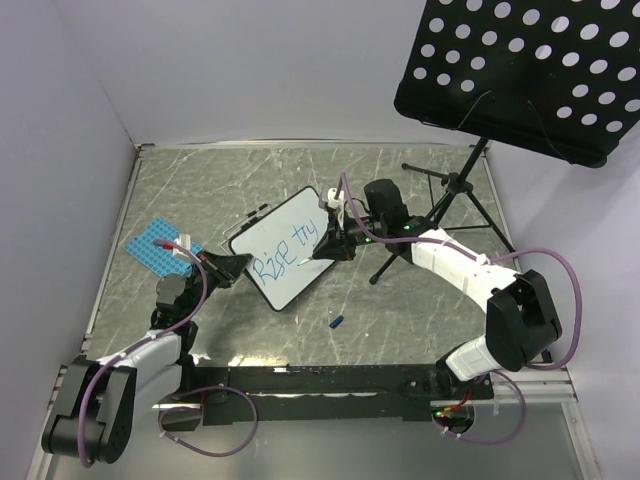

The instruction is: Write a sentence on the whiteboard

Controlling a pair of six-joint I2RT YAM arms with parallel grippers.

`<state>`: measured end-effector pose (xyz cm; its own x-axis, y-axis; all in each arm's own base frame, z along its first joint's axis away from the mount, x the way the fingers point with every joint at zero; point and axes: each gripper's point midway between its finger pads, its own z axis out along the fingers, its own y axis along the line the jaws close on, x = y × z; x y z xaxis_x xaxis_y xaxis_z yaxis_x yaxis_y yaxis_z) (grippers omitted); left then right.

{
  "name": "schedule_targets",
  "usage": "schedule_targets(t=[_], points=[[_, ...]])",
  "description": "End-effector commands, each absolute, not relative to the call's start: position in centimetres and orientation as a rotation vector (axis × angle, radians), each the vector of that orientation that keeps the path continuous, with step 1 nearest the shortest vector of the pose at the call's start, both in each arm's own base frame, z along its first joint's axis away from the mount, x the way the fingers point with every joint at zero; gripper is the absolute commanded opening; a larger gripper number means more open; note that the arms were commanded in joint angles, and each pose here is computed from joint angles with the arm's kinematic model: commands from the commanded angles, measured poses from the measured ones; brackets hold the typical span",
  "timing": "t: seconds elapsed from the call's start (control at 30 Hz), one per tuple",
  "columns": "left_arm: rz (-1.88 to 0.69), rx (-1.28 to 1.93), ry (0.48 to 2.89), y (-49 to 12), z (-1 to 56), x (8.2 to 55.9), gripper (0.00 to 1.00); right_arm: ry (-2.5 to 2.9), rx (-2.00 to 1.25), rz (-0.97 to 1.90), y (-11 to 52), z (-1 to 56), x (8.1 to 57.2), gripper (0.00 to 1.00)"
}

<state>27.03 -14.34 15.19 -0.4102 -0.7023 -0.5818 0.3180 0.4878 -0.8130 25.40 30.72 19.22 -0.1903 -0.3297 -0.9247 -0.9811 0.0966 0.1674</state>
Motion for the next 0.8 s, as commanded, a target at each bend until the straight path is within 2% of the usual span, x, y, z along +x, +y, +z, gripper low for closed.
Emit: schedule_targets(t=[0.0,0.77], points=[[-1.162,-0.318,1.634,-14.20,13.37,25.22,0.01,1.591,-1.348,1.138,31.18,19.04,24.92,0.00],[-1.168,-0.316,1.634,-14.32,13.39,25.12,0.01,1.604,-1.350,1.141,31.33,18.70,24.93,0.00]])
